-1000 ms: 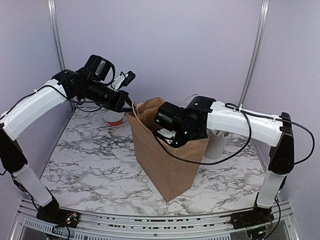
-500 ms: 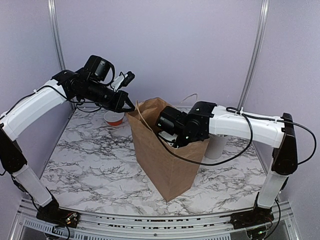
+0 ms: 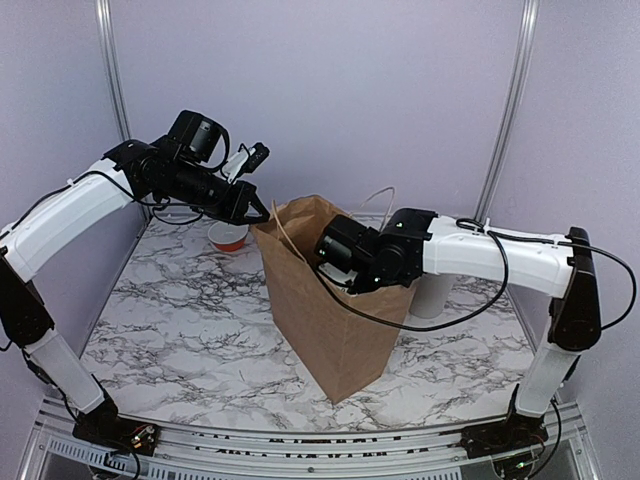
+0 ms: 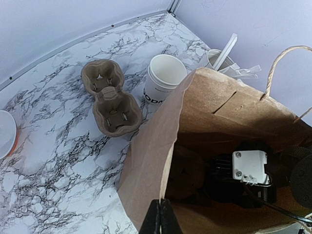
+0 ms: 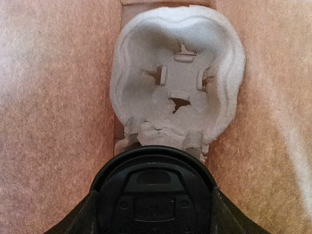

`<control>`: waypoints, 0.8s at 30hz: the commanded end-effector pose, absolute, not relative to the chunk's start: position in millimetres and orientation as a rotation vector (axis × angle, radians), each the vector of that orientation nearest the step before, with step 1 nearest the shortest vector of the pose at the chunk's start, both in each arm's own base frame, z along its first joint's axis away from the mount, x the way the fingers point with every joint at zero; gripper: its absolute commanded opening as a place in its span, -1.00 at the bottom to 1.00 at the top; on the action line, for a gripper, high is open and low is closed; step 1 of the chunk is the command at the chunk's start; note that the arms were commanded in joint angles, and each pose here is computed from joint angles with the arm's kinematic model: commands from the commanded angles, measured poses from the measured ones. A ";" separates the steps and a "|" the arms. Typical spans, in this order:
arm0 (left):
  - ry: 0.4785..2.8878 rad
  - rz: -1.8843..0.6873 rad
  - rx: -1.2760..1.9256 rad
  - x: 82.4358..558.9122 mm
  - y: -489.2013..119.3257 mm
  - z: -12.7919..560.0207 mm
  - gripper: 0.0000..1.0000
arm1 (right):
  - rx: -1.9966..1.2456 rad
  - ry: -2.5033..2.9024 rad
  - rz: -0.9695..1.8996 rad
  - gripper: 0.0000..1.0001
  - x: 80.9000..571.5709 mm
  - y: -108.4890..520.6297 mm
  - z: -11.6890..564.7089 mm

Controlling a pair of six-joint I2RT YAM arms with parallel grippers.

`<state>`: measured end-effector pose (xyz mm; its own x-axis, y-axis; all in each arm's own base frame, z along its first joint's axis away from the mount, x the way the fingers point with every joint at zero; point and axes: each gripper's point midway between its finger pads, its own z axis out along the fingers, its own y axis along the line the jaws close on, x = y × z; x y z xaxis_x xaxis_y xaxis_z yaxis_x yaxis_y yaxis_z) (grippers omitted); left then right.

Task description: Pack the takeout coffee

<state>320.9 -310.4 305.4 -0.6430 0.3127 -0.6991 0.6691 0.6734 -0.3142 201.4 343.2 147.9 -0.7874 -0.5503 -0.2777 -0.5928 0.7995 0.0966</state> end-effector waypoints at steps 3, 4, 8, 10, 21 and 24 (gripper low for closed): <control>2.257 -0.746 0.745 318.5 -307.1 310.0 -1.00 | -0.921 2.836 0.171 0.00 184.5 329.3 121.7; 2.258 -0.744 0.745 318.9 -307.1 309.7 -1.00 | -0.920 2.837 0.171 0.01 184.4 329.2 121.4; 2.256 -0.740 0.741 319.7 -306.3 310.2 -1.00 | -0.917 2.834 0.167 0.01 185.0 328.8 123.9; 2.255 -0.742 0.741 319.5 -306.3 310.8 -1.00 | -0.916 2.832 0.153 0.01 186.2 327.9 124.1; 2.258 -0.738 0.738 320.3 -306.1 309.7 -1.00 | -0.950 2.749 0.249 0.01 186.2 350.3 150.7; 2.261 -0.741 0.737 320.2 -306.7 309.1 -1.00 | -0.954 2.732 0.255 0.01 186.1 352.6 154.4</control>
<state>321.4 -310.5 305.8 -0.6420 0.3110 -0.7008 0.6689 0.6739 -0.3137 194.7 347.7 152.0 -0.7754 -0.5602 -0.2914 -0.6049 0.7913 0.0885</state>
